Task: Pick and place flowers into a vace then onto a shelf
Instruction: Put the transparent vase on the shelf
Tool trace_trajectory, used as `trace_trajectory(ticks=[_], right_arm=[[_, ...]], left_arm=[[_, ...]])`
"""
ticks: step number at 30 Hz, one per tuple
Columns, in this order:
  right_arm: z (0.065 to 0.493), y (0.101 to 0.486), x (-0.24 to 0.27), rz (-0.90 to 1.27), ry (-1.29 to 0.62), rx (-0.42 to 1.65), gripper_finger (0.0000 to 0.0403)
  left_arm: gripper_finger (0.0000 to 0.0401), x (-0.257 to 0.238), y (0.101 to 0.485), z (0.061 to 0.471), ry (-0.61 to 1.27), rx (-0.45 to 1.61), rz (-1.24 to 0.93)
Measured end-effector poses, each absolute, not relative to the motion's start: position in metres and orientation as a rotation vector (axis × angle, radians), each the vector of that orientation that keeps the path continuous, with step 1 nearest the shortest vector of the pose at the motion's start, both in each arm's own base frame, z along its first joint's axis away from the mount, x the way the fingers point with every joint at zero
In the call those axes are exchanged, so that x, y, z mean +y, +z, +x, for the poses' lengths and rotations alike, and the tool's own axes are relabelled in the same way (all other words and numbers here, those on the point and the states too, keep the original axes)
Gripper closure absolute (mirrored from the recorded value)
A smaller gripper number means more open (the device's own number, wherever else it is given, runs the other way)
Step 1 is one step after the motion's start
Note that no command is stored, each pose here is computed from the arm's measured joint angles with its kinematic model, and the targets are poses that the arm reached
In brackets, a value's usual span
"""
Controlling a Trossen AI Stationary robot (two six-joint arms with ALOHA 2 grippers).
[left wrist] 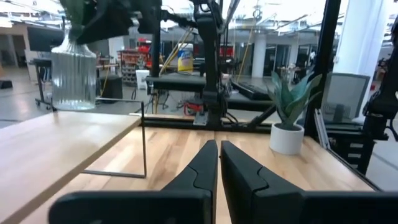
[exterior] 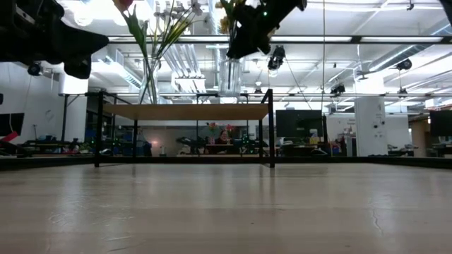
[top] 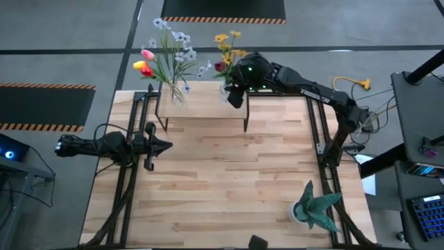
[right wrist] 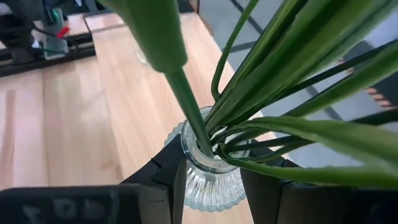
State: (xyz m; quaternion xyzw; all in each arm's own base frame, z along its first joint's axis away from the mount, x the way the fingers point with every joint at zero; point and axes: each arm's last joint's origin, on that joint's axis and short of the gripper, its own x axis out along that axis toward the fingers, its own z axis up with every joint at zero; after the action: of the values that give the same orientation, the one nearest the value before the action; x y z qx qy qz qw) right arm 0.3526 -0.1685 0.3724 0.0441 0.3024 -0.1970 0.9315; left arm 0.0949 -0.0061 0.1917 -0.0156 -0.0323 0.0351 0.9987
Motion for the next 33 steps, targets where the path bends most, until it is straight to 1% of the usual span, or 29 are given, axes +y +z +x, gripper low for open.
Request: trace_trajectory(ticks=[11, 20, 23, 30, 33], right_arm=[[0.362, 0.347, -0.188, 0.145, -0.389, 0.677, 0.0294], [0.363, 0.343, -0.192, 0.19, -0.357, 0.675, 0.0288], [0.363, 0.343, -0.192, 0.188, -0.356, 0.678, 0.0265], [0.36, 0.346, -0.191, 0.182, -0.364, 0.678, 0.0172], [0.353, 0.349, -0.187, 0.19, -0.361, 0.711, 0.014]], left_arm=[[0.0399, -0.006, 0.191, 0.095, 0.07, -0.059, -0.03], [0.0399, -0.006, 0.192, 0.095, 0.07, -0.061, -0.031], [0.0399, -0.006, 0.194, 0.095, 0.07, -0.068, -0.032], [0.0399, -0.006, 0.193, 0.095, 0.07, -0.066, -0.032], [0.0399, -0.006, 0.193, 0.095, 0.07, -0.067, -0.032]])
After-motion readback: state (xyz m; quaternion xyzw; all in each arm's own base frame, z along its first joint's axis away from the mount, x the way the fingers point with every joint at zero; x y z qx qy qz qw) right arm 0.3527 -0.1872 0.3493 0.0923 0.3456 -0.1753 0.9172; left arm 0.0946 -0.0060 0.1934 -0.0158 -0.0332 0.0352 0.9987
